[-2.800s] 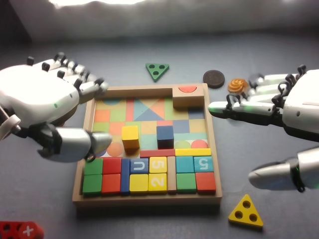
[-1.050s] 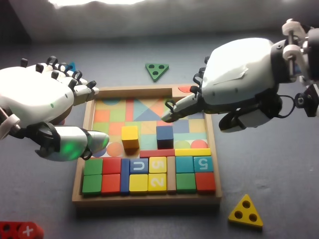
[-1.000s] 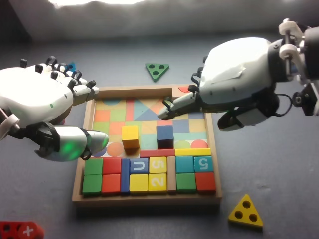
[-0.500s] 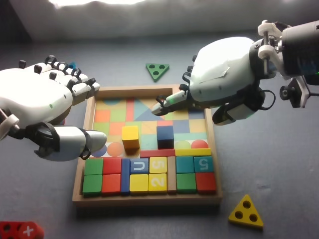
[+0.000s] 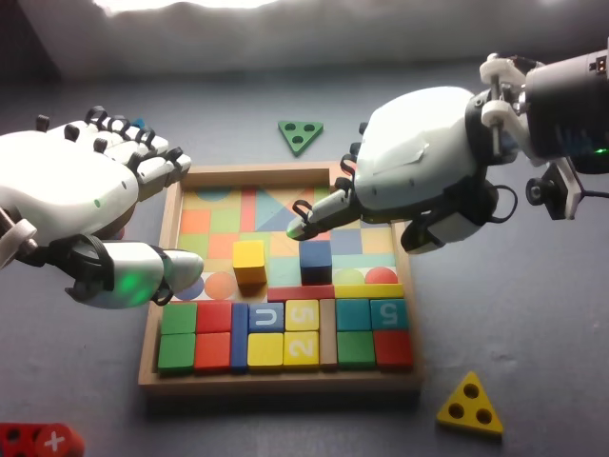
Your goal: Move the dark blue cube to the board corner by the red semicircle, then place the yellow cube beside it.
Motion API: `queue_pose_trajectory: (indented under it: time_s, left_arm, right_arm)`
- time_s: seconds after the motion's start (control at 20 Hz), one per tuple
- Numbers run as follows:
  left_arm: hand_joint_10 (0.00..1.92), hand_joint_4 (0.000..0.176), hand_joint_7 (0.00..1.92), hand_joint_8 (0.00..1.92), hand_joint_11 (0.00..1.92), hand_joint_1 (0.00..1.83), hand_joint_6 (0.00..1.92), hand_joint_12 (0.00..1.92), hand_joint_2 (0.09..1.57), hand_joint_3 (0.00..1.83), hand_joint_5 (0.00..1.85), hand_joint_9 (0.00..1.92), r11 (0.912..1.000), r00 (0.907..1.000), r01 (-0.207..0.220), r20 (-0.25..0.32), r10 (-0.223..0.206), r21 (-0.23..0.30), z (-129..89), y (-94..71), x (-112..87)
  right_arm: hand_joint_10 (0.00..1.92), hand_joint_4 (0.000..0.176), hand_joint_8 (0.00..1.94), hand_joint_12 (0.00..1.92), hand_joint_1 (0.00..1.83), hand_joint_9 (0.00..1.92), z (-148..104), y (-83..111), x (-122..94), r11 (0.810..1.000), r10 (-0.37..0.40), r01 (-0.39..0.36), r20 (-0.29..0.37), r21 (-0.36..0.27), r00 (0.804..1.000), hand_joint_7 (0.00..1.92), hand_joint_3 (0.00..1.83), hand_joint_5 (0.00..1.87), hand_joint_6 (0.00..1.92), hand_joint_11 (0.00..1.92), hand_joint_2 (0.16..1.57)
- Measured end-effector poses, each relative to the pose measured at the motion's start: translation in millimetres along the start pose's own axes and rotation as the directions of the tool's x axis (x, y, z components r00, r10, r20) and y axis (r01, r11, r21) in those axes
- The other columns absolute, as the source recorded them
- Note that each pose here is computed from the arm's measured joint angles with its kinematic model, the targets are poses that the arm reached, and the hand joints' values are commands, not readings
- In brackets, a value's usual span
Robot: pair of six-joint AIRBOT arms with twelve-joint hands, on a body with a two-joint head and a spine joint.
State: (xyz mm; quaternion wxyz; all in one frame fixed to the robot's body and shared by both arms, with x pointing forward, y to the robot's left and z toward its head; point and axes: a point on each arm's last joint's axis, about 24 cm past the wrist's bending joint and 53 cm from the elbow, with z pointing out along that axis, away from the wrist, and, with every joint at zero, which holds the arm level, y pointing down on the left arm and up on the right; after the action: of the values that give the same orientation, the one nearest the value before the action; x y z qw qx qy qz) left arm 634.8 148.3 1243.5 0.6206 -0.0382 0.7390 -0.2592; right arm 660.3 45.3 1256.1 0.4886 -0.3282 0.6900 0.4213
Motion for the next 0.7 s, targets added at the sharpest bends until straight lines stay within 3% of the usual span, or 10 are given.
queue_pose_trajectory:
  time_s: [0.45,0.7]
  left_arm:
    - [0.0,0.0,0.05,0.0,0.0,0.0,0.0,0.0,1.3,0.01,0.08,0.03,1.0,1.0,0.004,0.001,-0.004,-0.001,0.1,-0.1,-0.6]
    - [0.01,0.0,0.05,0.01,0.0,0.0,0.01,0.0,1.28,0.0,0.08,0.03,1.0,1.0,0.004,0.002,-0.004,-0.001,0.1,-0.3,-1.0]
  right_arm:
    - [1.92,0.0,1.94,1.92,1.73,1.52,5.2,1.5,8.5,1.0,-0.004,0.004,-0.02,0.0,1.0,1.22,0.0,0.13,0.01,1.61,1.21]
    - [1.92,0.0,1.94,1.92,1.73,1.48,7.0,-2.6,19.7,1.0,0.007,-0.006,-0.036,0.013,0.999,1.14,0.0,0.12,0.01,1.56,1.22]
